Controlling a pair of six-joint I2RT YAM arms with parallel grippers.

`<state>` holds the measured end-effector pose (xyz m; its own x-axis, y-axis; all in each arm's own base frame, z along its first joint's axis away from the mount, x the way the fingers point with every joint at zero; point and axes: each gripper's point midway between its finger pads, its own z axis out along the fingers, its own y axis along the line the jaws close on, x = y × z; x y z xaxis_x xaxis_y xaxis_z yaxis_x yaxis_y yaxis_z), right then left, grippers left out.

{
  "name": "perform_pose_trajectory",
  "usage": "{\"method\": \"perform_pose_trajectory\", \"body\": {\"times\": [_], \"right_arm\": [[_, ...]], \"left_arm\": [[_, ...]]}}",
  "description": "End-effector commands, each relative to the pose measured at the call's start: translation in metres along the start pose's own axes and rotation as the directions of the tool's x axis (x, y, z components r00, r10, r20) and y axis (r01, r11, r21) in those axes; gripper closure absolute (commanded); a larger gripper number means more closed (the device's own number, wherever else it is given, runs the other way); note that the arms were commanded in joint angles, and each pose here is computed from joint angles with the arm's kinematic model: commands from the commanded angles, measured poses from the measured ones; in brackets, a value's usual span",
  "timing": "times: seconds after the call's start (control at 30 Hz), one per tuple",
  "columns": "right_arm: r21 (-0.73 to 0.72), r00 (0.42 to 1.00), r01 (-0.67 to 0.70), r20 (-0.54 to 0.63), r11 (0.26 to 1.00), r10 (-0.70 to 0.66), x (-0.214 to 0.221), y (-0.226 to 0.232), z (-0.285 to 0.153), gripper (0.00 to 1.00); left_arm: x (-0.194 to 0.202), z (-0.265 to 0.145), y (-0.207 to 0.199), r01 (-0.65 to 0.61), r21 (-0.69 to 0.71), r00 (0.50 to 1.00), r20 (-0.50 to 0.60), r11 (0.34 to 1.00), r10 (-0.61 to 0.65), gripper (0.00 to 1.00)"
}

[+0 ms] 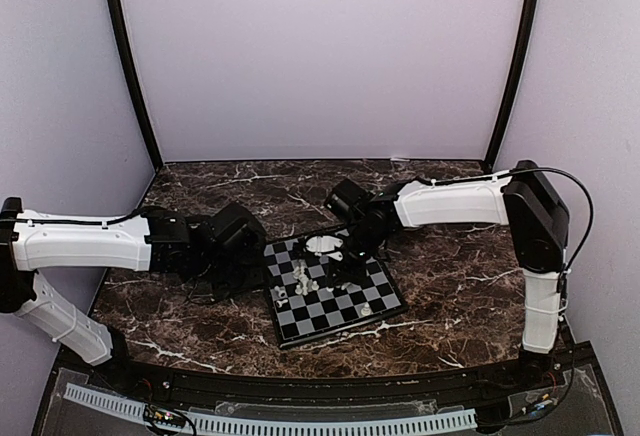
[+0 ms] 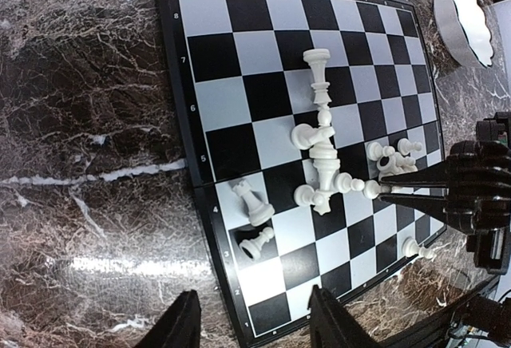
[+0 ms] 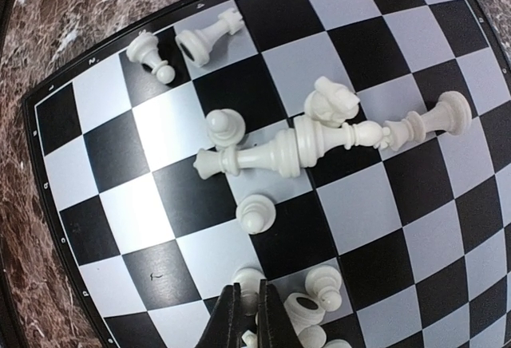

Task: Set up the chess pieces on the board
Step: Pick up the pawn from the chessboard, then place the pawn at h2.

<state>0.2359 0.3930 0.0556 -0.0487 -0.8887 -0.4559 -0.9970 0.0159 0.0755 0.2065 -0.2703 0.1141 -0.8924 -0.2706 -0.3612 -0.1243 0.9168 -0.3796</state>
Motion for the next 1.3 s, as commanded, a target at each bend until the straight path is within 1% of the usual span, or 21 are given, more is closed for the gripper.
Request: {"method": "perform_pose_trajectory", "body": {"times": [0.0, 0.17, 0.27, 0.37, 0.5, 0.63, 0.8, 0.9, 1.1, 1.27], "right_arm": [[-0.009, 1.0, 0.016, 0.018, 1.0, -0.016, -0.011, 0.004, -0.005, 0.98], [-0.013, 0.996, 0.017, 0.091, 1.0, -0.016, -0.037, 0.013, -0.044, 1.0], [0.014, 0.993, 0.027, 0.118, 1.0, -0.028, -0.041, 0.018, -0.068, 1.0], [0.056, 0.994, 0.039, 0.104, 0.998, -0.044, -0.028, 0.022, -0.079, 1.0], [0.108, 0.997, 0.026, 0.071, 0.994, -0.034, 0.008, 0.025, -0.087, 1.0], [0.149, 0.999, -0.012, 0.034, 0.989, 0.007, 0.051, 0.028, -0.088, 1.0], [0.187, 0.998, -0.059, 0.011, 0.981, 0.058, 0.083, 0.024, -0.084, 1.0], [0.197, 0.997, -0.08, 0.002, 0.977, 0.081, 0.091, 0.019, -0.078, 1.0], [0.232, 0.995, -0.104, 0.017, 0.967, 0.103, 0.093, 0.003, -0.075, 1.0], [0.228, 0.994, -0.106, 0.005, 0.968, 0.108, 0.097, -0.002, -0.068, 1.0]], "left_arm": [[-0.002, -0.001, 0.0, 0.01, 0.011, 1.0, 0.009, 1.0, -0.01, 0.51], [-0.002, 0.0, -0.003, 0.001, 0.015, 1.0, 0.006, 1.0, -0.001, 0.51], [-0.002, 0.002, -0.005, -0.006, 0.015, 1.0, 0.005, 1.0, 0.006, 0.51], [-0.002, 0.003, -0.008, -0.013, 0.016, 1.0, 0.001, 1.0, 0.013, 0.51], [-0.002, 0.008, -0.014, -0.034, 0.015, 0.999, -0.008, 0.999, 0.035, 0.51], [-0.004, 0.012, -0.022, -0.055, 0.016, 0.998, -0.012, 0.998, 0.055, 0.51], [-0.005, 0.016, -0.031, -0.064, 0.029, 0.998, -0.02, 0.998, 0.064, 0.51], [-0.004, 0.018, -0.033, -0.074, 0.029, 0.997, -0.028, 0.997, 0.075, 0.51], [-0.005, 0.018, -0.034, -0.083, 0.03, 0.996, -0.029, 0.996, 0.084, 0.51], [-0.007, 0.017, -0.036, -0.088, 0.039, 0.996, -0.02, 0.995, 0.089, 0.51]]}}
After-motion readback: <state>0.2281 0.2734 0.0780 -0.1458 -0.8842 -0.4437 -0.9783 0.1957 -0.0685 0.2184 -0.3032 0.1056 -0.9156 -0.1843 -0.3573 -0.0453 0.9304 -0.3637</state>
